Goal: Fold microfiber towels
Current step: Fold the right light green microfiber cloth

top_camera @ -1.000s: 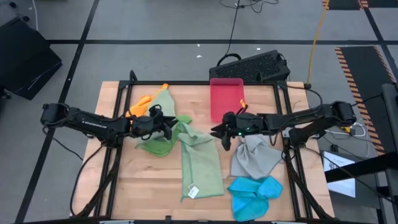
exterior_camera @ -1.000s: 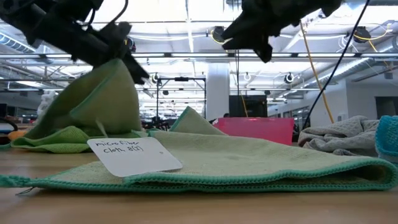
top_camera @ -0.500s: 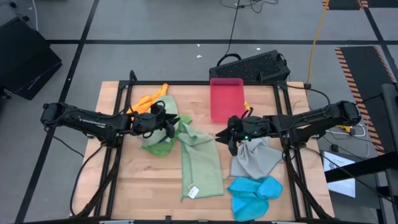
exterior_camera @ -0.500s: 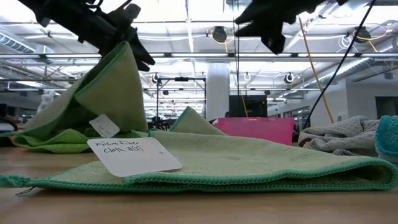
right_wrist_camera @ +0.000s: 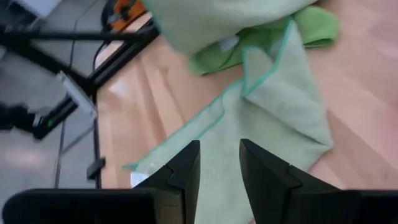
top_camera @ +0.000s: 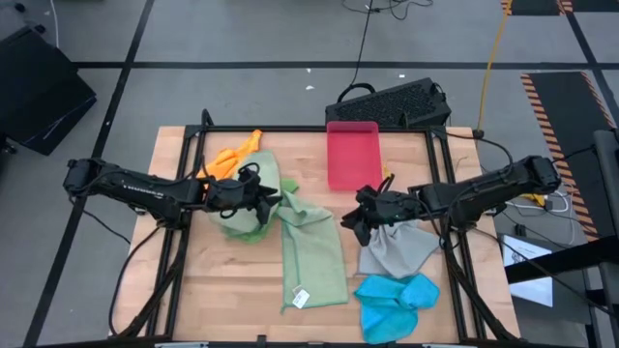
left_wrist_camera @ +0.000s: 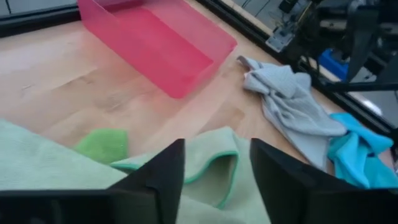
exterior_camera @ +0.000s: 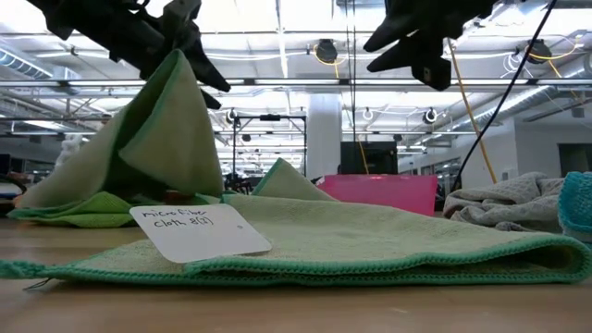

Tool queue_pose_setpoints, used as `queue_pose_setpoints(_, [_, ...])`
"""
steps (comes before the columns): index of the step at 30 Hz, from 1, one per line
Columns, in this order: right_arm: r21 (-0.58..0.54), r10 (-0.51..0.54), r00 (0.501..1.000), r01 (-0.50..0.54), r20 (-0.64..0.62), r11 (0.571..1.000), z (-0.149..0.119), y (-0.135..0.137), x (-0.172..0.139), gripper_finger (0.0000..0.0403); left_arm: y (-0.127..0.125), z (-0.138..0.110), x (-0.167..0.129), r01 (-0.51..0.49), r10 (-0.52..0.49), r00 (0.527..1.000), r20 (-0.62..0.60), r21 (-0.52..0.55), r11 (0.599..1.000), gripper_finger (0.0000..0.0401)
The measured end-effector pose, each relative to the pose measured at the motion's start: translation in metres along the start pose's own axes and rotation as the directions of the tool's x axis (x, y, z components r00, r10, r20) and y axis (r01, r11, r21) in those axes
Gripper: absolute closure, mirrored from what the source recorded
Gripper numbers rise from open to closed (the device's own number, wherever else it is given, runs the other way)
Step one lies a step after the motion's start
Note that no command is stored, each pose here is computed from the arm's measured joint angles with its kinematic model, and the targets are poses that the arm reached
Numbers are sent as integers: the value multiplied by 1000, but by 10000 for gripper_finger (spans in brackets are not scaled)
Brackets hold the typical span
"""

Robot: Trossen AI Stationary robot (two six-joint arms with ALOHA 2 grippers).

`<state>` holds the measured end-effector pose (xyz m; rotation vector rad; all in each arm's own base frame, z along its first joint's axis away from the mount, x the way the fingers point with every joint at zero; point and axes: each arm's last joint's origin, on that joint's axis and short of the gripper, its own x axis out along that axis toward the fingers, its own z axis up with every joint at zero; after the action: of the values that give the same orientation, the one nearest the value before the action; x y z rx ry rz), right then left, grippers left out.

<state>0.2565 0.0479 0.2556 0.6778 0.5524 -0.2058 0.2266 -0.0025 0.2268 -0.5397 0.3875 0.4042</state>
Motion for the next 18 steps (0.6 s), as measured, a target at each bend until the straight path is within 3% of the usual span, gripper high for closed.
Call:
queue_pose_setpoints(8, [128, -69, 994, 58, 80, 990, -6, 5, -2, 298, 6, 3, 2, 0, 3, 999, -39, 61, 998, 128])
queue_pose_setpoints(14, [101, -99, 991, 91, 85, 991, -6, 3, -2, 295, 14, 9, 3, -42, 48, 997, -65, 88, 995, 122])
queue_pose_setpoints(18, [83, -102, 992, 96, 75, 992, -7, 3, -2, 269, 18, 10, 8, -54, 62, 995, -79, 96, 994, 127])
